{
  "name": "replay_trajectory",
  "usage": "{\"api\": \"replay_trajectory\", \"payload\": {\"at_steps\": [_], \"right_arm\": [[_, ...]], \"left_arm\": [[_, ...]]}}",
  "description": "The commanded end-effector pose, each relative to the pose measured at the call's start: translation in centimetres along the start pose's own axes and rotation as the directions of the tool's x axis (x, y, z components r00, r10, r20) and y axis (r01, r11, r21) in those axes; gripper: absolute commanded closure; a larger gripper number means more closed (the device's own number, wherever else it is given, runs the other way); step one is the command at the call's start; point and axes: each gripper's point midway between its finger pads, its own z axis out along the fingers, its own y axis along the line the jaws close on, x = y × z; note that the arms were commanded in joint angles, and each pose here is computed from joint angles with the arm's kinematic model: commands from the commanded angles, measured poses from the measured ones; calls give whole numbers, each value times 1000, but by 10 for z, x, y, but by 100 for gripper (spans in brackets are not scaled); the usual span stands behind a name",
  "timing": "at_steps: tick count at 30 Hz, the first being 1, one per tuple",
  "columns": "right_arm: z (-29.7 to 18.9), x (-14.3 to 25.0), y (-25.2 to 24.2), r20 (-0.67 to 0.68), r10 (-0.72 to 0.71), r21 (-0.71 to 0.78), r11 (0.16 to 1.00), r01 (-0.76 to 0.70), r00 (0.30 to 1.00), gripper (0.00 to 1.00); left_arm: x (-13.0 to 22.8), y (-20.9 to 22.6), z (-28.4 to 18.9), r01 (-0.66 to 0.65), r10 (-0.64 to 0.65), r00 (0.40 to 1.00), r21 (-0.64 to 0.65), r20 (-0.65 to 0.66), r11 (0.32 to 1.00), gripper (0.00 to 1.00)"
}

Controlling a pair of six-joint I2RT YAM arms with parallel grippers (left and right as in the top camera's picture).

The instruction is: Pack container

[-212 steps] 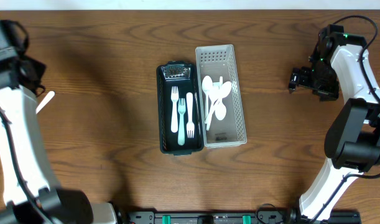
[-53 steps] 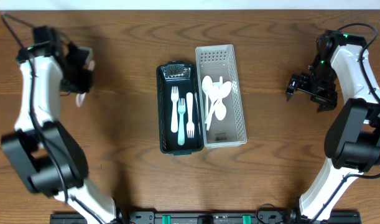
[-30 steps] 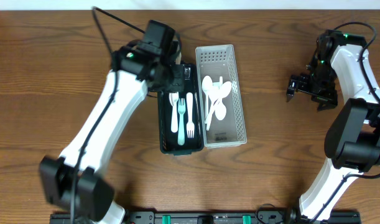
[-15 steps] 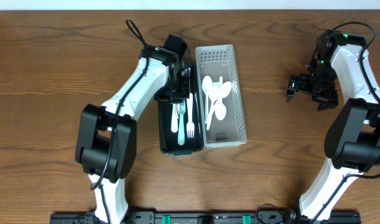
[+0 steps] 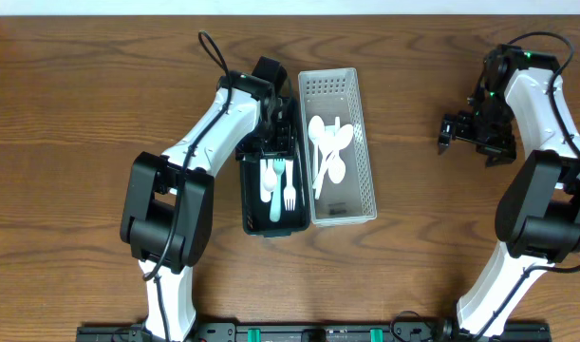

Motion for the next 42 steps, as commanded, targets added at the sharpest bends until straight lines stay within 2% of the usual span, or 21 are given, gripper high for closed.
{"api": "replay_trajectory", "payload": {"at_steps": [1, 5, 7, 8, 11, 15, 17, 20, 23, 25, 27, 29, 32, 35, 40, 42], "right_arm": [[-5, -5, -1, 29, -19, 10, 1000, 19, 999, 1], [-14, -16, 5, 96, -34, 6, 999, 34, 995, 1], [-27, -26, 15, 169, -51, -2, 999, 52, 984, 1], [-38, -34, 23, 224, -65, -8, 998, 68, 972, 1], [-80, -58, 50, 414, -108, -10, 992, 122, 904, 1], [-146, -99, 98, 700, -135, -19, 978, 207, 701, 1], [-183, -123, 127, 828, -116, -35, 966, 256, 548, 1], [-222, -138, 152, 917, -73, -52, 953, 299, 392, 1], [-248, -143, 164, 954, -41, -60, 945, 323, 296, 1], [-252, -144, 162, 959, -34, -60, 946, 320, 281, 1], [-246, -140, 153, 948, -71, -32, 949, 314, 310, 1], [-235, -130, 140, 923, -141, 24, 950, 312, 358, 1], [-240, -122, 114, 925, -123, 27, 965, 261, 360, 1], [-245, -106, 98, 936, -105, 22, 970, 244, 336, 1], [-236, -64, 83, 962, -80, 14, 969, 247, 260, 1], [-229, -44, 77, 977, -62, 9, 968, 251, 203, 1]], "left_arm": [[-9, -1, -28, -84, 86, 992, -29, 87, 996, 16], [-22, 10, -83, -95, 127, 960, -133, 251, 987, 11], [-26, 18, -115, -69, 132, 930, -189, 342, 980, 5], [-29, 26, -134, -43, 132, 909, -225, 395, 973, 0], [-35, 49, -178, 49, 117, 846, -295, 520, 954, 2], [-53, 86, -227, 190, 50, 736, -277, 675, 942, 2], [-72, 109, -247, 264, 3, 659, -235, 752, 936, 2], [-98, 148, -271, 360, -51, 542, -176, 839, 916, 2], [-114, 190, -282, 442, -91, 465, -141, 880, 886, 2], [-112, 213, -282, 472, -99, 468, -154, 878, 868, 2], [-107, 221, -281, 438, -70, 504, -185, 861, 880, 2], [-105, 218, -283, 366, -19, 532, -210, 846, 907, 2], [-100, 202, -287, 287, 6, 532, -187, 847, 939, 2], [-91, 192, -281, 251, 8, 544, -172, 839, 953, 2], [-53, 192, -239, 189, 70, 641, -246, 764, 951, 2], [-38, 191, -231, 185, 84, 618, -248, 781, 951, 2]]}}
